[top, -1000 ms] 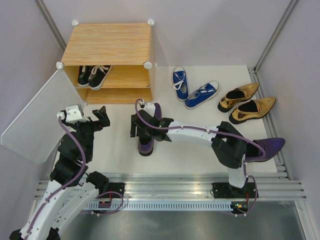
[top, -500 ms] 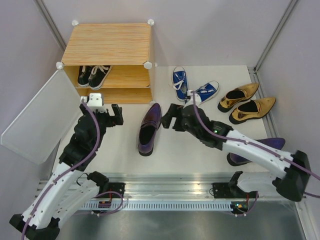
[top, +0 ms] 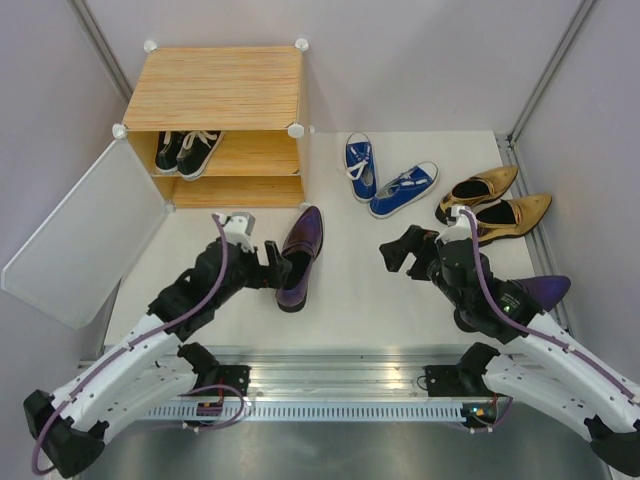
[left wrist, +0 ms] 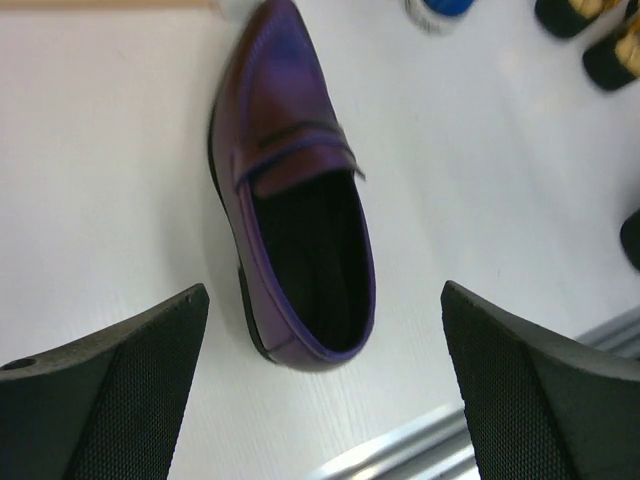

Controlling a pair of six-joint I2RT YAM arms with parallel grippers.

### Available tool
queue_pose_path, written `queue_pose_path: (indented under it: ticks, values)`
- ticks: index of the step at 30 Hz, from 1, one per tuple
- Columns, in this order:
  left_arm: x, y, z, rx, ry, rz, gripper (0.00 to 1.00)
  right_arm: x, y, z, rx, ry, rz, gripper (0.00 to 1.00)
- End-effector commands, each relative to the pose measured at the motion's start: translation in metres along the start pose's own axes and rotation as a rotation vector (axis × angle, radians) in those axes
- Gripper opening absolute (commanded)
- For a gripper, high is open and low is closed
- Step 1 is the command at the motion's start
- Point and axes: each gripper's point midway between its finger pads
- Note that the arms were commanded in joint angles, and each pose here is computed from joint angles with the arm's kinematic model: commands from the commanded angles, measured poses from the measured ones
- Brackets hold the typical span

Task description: Place and organize the shoes in the shoe cabinet

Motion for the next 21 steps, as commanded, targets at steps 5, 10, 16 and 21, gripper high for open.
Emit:
queue_pose_path:
  ticks: [5,10,16,21]
  values:
    - [-0.032,-0.063,0.013,0.101,0.024,0.067,1.00,-0.030,-0.029,0.006,0.066,-0.078,-0.097,0.98]
    - [-0.019,-0.087,0.015,0.102,0.147,0.103,1.00,-0.037,-0.030,0.005,0.062,-0.089,-0.132,0.98]
    - [-0.002,-0.107,0.017,0.103,0.227,0.093,1.00,-0.042,-0.031,0.005,0.061,-0.096,-0.156,0.98]
    - [-0.011,-0.116,0.030,0.129,0.203,0.133,0.99,-0.046,-0.030,0.007,0.056,-0.118,-0.178,0.98]
Point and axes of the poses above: each gripper's point midway between its finger pads, its own z axis out along the fingers, its own x axis along the line the jaws close on, y = z × x, and after that the axes turned 1 degree about -z, right-handed
